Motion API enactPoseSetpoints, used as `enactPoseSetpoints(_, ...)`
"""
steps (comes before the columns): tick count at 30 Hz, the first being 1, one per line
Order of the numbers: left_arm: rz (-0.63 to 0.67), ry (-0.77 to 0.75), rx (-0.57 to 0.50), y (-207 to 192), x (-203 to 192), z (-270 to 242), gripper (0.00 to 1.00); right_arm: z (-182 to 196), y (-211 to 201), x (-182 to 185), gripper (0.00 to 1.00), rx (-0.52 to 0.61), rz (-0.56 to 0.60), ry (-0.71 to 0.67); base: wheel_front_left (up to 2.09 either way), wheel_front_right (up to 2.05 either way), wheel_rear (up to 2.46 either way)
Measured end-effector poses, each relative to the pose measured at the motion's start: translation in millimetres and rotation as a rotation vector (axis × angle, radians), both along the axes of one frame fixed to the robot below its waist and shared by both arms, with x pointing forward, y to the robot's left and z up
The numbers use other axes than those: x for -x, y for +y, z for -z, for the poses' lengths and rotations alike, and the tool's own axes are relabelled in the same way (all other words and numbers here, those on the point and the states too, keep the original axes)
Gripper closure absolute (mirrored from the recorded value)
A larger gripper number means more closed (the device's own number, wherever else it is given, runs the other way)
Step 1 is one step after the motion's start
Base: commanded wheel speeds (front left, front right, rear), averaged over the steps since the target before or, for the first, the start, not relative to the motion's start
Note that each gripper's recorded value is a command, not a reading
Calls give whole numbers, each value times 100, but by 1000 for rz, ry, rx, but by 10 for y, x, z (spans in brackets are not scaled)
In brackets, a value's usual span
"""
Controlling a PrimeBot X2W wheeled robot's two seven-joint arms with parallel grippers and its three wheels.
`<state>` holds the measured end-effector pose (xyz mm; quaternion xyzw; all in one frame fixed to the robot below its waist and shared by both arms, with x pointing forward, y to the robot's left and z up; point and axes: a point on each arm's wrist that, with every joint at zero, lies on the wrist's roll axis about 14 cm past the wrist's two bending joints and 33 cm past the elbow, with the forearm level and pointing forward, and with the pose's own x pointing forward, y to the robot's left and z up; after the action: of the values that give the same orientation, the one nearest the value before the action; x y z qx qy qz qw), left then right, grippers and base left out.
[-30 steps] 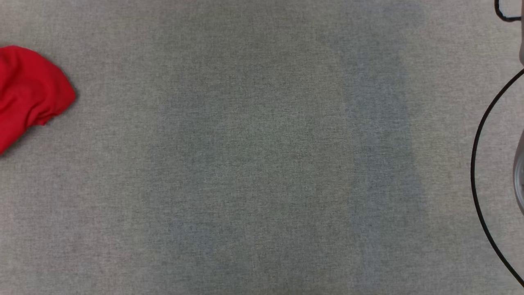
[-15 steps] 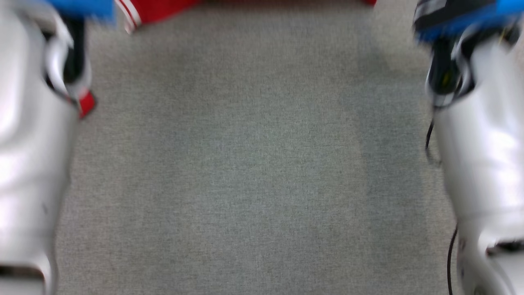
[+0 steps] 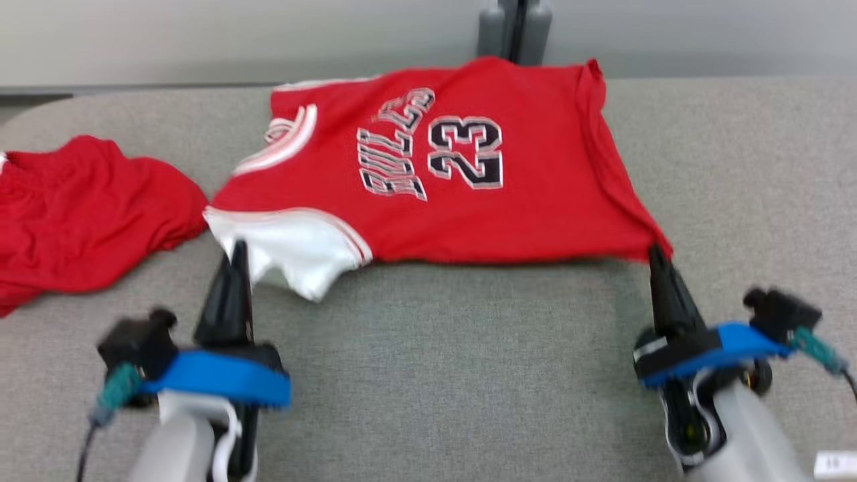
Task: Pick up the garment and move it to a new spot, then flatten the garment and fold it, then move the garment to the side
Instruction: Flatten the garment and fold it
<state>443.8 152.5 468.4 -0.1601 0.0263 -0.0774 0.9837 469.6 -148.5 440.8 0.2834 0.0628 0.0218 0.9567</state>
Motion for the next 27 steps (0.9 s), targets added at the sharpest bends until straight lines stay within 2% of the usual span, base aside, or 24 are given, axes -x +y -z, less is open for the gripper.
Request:
enactPoseSetpoints(7,-46,99,28,23,703,259,100,262,-141,618,100,-1,31,88,0,0,0)
enactPoseSetpoints(15,-87,153,32,83,1231,362,100,330,-299,1153,100,23,44,139,0,0,0)
enactPoseSetpoints(22,-103,197,32,98,1476,396,100,334,-344,1434,100,46,35,187,0,0,0)
enactPoseSetpoints(27,-80,190,31,44,1425,351,100,256,-329,1390,100,50,25,180,0,0,0)
